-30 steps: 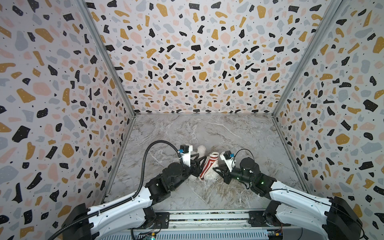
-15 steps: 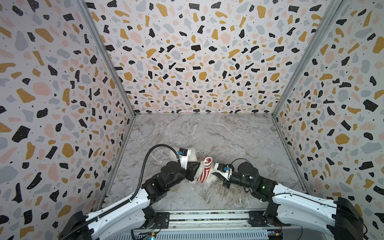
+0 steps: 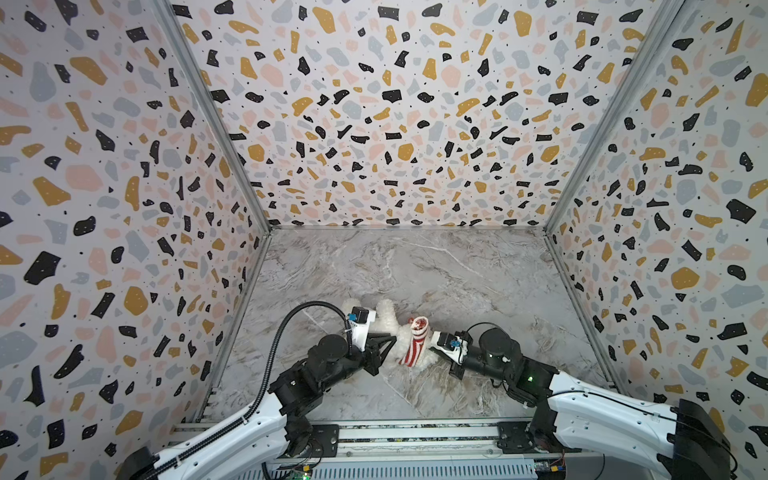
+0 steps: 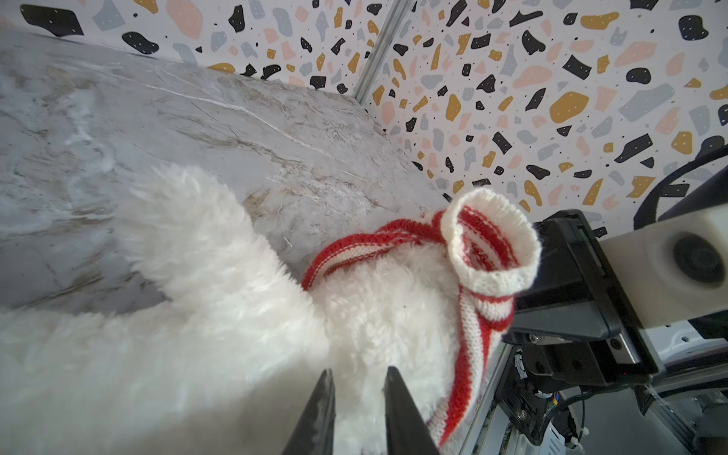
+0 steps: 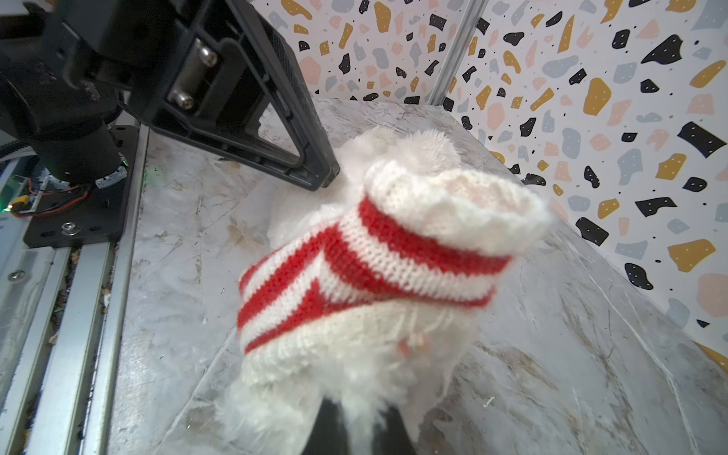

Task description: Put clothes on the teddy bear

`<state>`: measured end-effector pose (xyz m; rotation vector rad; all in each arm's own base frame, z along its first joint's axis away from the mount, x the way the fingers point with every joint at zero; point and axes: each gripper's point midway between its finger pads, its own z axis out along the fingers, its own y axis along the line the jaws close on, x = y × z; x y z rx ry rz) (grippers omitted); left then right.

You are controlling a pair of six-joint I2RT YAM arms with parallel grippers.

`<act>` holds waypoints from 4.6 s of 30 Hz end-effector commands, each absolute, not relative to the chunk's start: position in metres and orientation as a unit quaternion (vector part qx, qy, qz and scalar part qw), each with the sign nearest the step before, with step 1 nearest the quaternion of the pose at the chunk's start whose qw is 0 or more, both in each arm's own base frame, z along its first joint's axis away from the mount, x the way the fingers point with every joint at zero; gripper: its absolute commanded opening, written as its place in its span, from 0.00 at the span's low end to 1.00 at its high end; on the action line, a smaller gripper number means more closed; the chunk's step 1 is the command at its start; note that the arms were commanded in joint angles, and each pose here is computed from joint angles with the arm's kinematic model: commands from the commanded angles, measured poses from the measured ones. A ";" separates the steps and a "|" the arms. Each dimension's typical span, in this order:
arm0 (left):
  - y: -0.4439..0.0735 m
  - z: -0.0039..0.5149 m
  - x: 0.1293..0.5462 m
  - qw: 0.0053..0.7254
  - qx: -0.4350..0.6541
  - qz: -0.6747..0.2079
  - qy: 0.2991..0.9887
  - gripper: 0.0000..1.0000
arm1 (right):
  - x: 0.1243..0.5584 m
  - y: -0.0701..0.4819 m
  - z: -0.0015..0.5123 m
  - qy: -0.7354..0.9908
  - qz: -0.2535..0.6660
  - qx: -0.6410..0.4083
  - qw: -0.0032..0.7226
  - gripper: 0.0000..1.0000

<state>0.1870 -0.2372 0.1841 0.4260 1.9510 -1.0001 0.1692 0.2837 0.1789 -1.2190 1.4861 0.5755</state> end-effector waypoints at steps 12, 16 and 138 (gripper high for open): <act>-0.263 0.157 0.166 0.419 0.212 -0.422 0.776 0.22 | 0.179 0.276 0.198 0.620 0.260 -0.476 0.567 0.00; -0.263 0.163 0.174 0.438 0.203 -0.413 0.773 0.21 | 0.177 0.277 0.198 0.617 0.266 -0.480 0.565 0.00; -0.266 0.248 0.163 0.484 0.212 -0.473 0.705 0.25 | 0.140 0.297 0.200 0.493 0.093 -0.583 0.639 0.00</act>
